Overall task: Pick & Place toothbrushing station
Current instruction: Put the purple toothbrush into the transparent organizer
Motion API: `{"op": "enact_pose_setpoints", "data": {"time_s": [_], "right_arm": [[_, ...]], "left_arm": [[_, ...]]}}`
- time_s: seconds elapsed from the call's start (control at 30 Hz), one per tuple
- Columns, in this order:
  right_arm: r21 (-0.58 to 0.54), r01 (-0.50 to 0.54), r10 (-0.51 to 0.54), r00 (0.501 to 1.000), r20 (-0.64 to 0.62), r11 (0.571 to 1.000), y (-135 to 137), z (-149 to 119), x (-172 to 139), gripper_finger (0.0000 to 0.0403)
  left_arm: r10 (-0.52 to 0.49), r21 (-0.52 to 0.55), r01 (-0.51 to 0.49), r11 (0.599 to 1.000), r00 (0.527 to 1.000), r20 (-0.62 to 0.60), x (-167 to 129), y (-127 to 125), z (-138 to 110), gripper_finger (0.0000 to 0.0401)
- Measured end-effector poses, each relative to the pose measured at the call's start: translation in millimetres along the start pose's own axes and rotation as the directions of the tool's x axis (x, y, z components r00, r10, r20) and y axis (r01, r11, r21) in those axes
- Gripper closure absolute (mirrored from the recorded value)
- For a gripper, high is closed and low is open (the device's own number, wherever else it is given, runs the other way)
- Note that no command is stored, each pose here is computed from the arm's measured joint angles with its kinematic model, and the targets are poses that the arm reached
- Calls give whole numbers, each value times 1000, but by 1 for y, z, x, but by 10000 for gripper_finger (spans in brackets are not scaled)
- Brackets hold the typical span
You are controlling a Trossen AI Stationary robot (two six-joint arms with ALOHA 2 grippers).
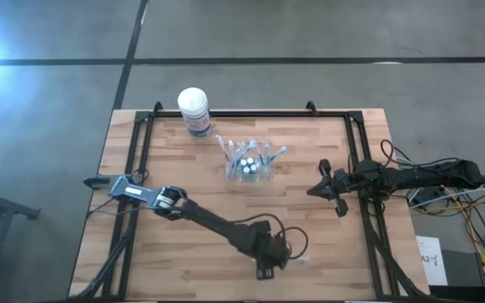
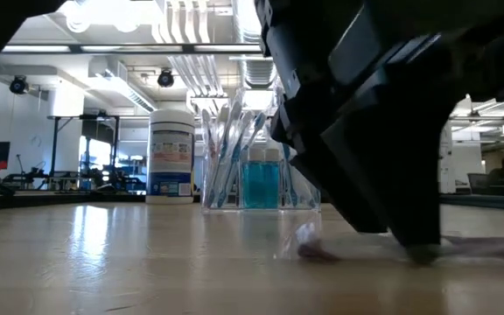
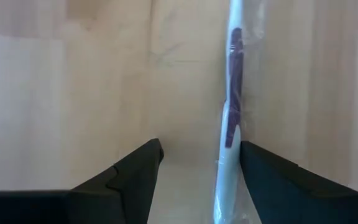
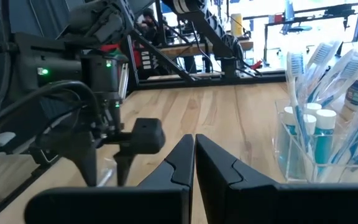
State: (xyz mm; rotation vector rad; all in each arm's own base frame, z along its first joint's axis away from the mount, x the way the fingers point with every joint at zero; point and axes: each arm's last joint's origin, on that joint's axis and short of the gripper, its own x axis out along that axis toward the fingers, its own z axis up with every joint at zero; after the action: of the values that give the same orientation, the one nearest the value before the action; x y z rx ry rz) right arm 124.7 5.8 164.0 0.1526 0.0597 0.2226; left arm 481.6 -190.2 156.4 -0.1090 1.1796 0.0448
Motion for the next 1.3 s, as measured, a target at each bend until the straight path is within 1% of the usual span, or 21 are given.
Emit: {"op": "enact_pose_setpoints", "data": {"time_s": [0.17, 0.27, 0.37, 0.47, 0.73, 0.87, 1.03, 1.1, 1.13, 1.2, 1.3], "right_arm": [[-5, 0, 0, 1000, 0, 1000, 0, 0, 0, 390], [-20, 0, 0, 1000, 0, 1000, 0, 0, 0, 390], [-37, -2, 3, 1000, 16, 999, 0, 2, 0, 390], [-42, -3, 4, 1000, 24, 999, 0, 2, 0, 390], [-42, -3, 4, 1000, 23, 999, 0, 2, 0, 390], [-43, -2, 3, 1000, 23, 999, 0, 2, 0, 390], [-45, 12, -11, 1000, 25, 999, 0, 2, 0, 390], [-45, 22, -21, 999, 26, 999, 0, 2, 0, 390], [-47, 24, -23, 999, 26, 999, 0, 2, 0, 390], [-51, 24, -23, 999, 26, 998, 0, 2, 0, 390], [-52, 24, -23, 999, 26, 998, 0, 2, 0, 390]], "left_arm": [[22, 121, -23, 992, 1000, 13, -7, 4, 3, 172], [30, 120, -34, 992, 999, 39, -18, 5, 10, 172], [3, 117, -14, 993, 996, 93, -33, 2, 20, 172], [-34, 139, 11, 990, 986, 161, -43, -1, 29, 172], [-60, 156, 31, 987, 981, 186, -24, 0, 26, 172], [-52, 160, 30, 987, 989, 135, -6, 3, 14, 172], [-51, 157, 31, 987, 991, 126, 2, 6, 9, 178], [-50, 149, 31, 988, 991, 120, 5, 9, 7, 201], [-48, 149, 30, 988, 992, 119, 5, 9, 7, 221], [-46, 154, 27, 988, 992, 118, 5, 11, 8, 273], [-44, 166, 24, 986, 992, 116, 3, 12, 9, 367]]}}
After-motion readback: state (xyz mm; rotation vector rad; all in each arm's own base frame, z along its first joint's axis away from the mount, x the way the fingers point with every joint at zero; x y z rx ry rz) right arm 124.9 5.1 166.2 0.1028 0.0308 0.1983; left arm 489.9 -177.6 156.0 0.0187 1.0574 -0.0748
